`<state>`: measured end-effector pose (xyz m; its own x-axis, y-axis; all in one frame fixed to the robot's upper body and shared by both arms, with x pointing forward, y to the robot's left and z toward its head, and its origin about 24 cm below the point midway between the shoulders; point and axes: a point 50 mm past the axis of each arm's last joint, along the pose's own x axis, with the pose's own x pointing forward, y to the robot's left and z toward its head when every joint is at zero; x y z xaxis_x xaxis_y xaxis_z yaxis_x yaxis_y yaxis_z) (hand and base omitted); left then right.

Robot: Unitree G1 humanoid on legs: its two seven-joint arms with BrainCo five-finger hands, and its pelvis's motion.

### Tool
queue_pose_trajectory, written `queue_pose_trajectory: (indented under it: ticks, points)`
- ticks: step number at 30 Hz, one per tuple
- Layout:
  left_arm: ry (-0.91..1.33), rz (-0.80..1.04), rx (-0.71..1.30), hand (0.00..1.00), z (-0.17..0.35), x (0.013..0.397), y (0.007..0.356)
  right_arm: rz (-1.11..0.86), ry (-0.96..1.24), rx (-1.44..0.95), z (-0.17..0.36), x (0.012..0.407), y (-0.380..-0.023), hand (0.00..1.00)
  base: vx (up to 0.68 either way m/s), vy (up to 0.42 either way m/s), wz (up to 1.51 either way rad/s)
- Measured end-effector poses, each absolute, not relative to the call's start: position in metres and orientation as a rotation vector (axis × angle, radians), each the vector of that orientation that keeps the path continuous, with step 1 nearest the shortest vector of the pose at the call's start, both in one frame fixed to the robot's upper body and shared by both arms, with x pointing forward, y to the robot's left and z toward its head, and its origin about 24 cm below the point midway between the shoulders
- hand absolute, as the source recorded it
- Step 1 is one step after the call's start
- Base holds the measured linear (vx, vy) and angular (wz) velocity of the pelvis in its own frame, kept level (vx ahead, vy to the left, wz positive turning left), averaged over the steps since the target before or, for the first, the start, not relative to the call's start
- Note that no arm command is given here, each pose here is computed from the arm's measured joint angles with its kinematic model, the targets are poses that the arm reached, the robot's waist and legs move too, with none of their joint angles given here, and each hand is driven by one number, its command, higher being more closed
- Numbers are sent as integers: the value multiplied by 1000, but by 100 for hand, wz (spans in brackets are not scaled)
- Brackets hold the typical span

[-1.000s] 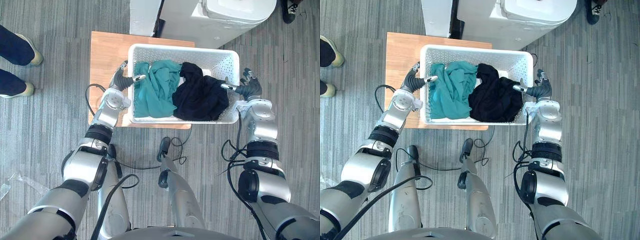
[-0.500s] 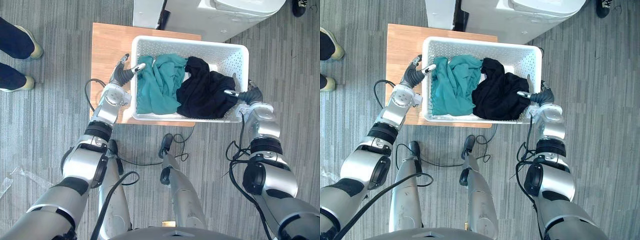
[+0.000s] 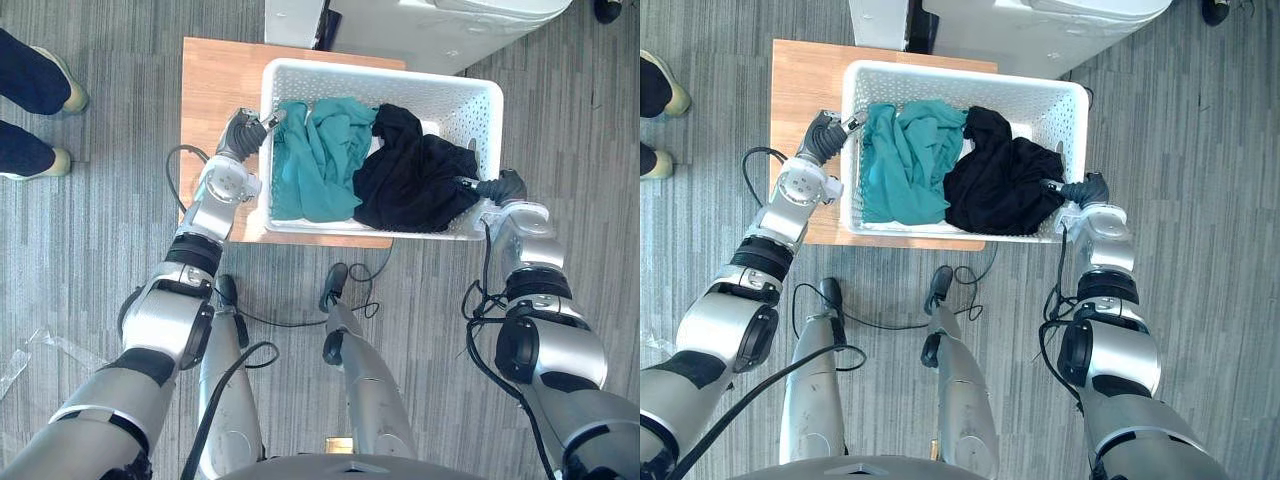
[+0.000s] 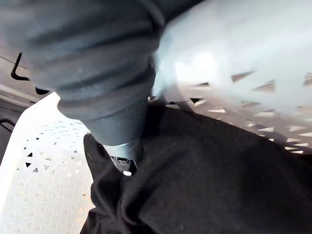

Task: Pick up the laundry basket with both hands and put the clothes into the washing machine.

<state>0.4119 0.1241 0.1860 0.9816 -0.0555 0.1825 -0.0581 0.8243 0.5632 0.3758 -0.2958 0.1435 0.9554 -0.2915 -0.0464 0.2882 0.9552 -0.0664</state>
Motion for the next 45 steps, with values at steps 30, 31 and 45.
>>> queue_pose_trajectory:
  ticks: [30, 31, 45]
  points:
    - [-310, 92, 595, 100, 148, 343, 145, -273, -26, -118, 90, 304, -253, 100, 33, 6, 8]
    - [-306, 84, 605, 100, 144, 337, 146, -272, -14, -114, 83, 299, -253, 100, 64, 41, 22]
    - [80, -87, 667, 100, 27, 259, 173, -233, 442, -18, -38, 213, -247, 100, 55, 25, 7]
